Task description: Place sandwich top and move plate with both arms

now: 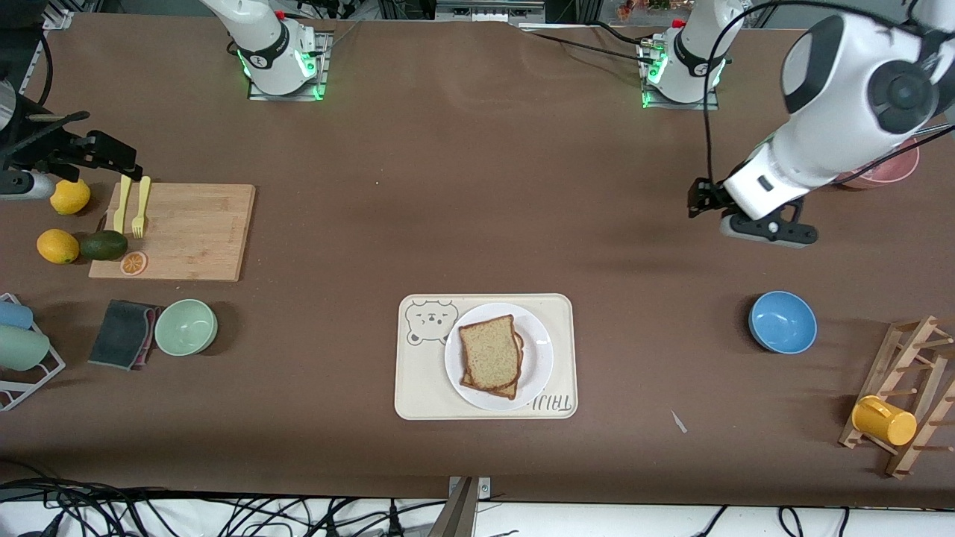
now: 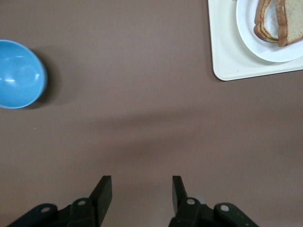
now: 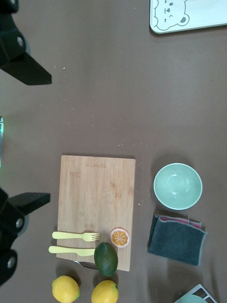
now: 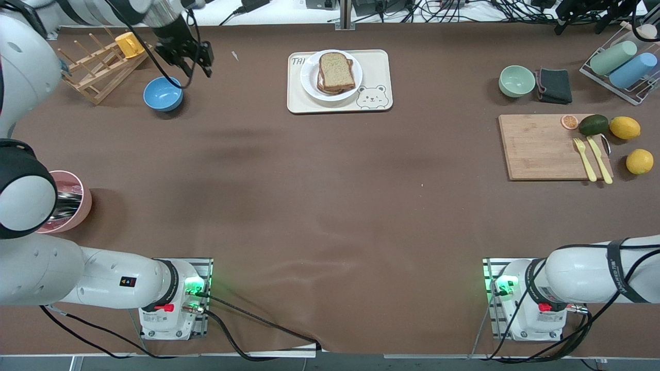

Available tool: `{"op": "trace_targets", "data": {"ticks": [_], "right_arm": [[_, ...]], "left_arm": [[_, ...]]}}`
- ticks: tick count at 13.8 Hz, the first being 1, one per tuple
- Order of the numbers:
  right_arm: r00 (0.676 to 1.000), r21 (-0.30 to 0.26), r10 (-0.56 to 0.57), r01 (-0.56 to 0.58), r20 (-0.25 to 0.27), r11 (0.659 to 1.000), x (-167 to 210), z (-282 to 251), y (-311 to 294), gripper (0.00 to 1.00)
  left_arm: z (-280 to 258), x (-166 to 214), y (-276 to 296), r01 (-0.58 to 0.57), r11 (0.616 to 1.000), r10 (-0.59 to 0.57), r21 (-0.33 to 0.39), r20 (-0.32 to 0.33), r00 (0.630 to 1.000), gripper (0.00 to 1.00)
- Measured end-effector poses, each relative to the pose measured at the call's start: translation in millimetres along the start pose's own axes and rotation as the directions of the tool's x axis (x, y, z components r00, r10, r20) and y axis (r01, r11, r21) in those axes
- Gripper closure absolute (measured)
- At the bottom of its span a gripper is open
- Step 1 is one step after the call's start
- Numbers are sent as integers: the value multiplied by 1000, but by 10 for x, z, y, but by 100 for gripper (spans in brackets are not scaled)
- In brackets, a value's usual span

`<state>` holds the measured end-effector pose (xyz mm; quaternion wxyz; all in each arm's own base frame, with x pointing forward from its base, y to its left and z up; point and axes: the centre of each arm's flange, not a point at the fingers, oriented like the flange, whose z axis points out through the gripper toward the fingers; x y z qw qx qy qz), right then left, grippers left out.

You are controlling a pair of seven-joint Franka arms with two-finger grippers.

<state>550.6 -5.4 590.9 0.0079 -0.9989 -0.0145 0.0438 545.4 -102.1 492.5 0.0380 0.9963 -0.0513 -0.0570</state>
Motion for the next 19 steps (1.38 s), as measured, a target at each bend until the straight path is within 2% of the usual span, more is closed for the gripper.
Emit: {"op": "trace_targets", "data": {"ticks": [4, 6, 7, 8, 9, 11, 12, 19], "right_arm": [[1000, 0, 0, 0, 0, 1000, 0, 1, 0, 0], [1000, 0, 0, 0, 0, 1000, 0, 1, 0, 0], [1000, 0, 0, 0, 0, 1000, 0, 1, 1, 0], [1000, 0, 0, 0, 0, 1000, 0, 1, 0, 0], [1000, 0, 0, 0, 0, 1000, 0, 0, 0, 0], [1000, 0, 0, 0, 0, 1000, 0, 0, 0, 0], [1000, 0, 0, 0, 0, 1000, 0, 0, 0, 0], [1000, 0, -2, 2, 0, 1000, 1, 0, -13, 0]], "left_arm": [[-569, -54, -356, 56, 998, -56, 23, 18, 998, 35], [-867, -94, -456, 72, 997, -72, 37, 2, 997, 31], [-999, -107, -492, 77, 996, -77, 46, -13, 997, 26], [-1122, -116, -522, 82, 995, -80, 61, -33, 996, 26], [-1237, -123, -548, 86, 994, -82, 74, -56, 995, 20], [-1403, -138, -591, 96, 992, -89, 77, -89, 992, 2], [-1448, -144, -613, 100, 992, -93, 76, -98, 991, 0], [-1486, -150, -660, 108, 990, -98, 95, -106, 990, 0]]}}
